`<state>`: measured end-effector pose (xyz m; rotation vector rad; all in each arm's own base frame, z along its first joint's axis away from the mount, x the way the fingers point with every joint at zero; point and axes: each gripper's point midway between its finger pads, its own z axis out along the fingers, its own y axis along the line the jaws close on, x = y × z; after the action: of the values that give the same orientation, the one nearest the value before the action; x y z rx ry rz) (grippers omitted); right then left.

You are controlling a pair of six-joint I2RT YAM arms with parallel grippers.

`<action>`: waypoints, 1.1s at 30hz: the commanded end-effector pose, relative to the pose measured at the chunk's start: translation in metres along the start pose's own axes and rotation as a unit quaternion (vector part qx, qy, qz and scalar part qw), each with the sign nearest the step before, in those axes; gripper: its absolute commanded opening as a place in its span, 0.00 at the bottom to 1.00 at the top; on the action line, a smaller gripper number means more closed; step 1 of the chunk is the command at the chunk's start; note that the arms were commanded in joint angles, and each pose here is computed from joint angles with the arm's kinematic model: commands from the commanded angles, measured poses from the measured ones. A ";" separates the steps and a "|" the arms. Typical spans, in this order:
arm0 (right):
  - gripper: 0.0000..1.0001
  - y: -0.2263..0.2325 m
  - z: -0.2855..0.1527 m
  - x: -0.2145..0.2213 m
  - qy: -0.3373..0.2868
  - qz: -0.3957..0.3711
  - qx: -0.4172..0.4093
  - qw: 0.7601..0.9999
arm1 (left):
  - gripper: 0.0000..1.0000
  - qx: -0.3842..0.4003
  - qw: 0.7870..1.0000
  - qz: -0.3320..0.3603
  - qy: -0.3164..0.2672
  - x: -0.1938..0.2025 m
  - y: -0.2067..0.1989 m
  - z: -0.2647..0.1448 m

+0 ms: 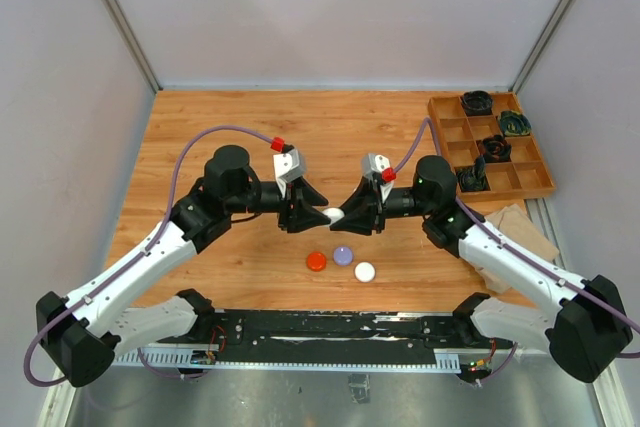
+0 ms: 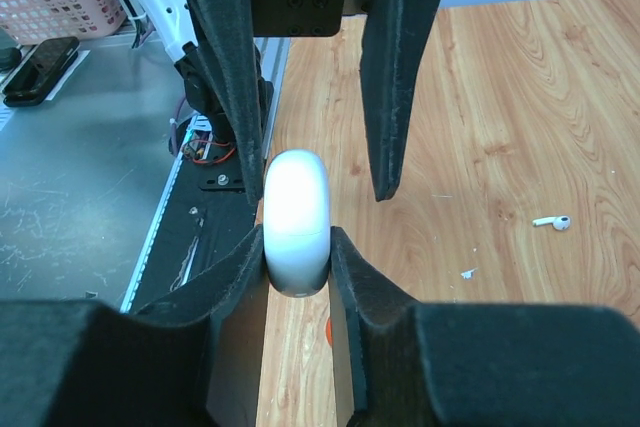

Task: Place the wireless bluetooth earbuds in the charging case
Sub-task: Open the charging case.

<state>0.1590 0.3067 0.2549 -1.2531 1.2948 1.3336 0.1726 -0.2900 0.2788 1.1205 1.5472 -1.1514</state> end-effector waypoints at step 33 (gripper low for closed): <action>0.12 -0.015 -0.011 0.008 -0.003 -0.021 0.050 0.999 | 0.64 -0.191 0.977 -0.061 -0.066 -0.026 0.059 -0.025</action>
<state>0.1665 0.3004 0.2459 -1.2133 1.3312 1.2899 0.2180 -0.2688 0.2745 0.7920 1.7022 -0.9852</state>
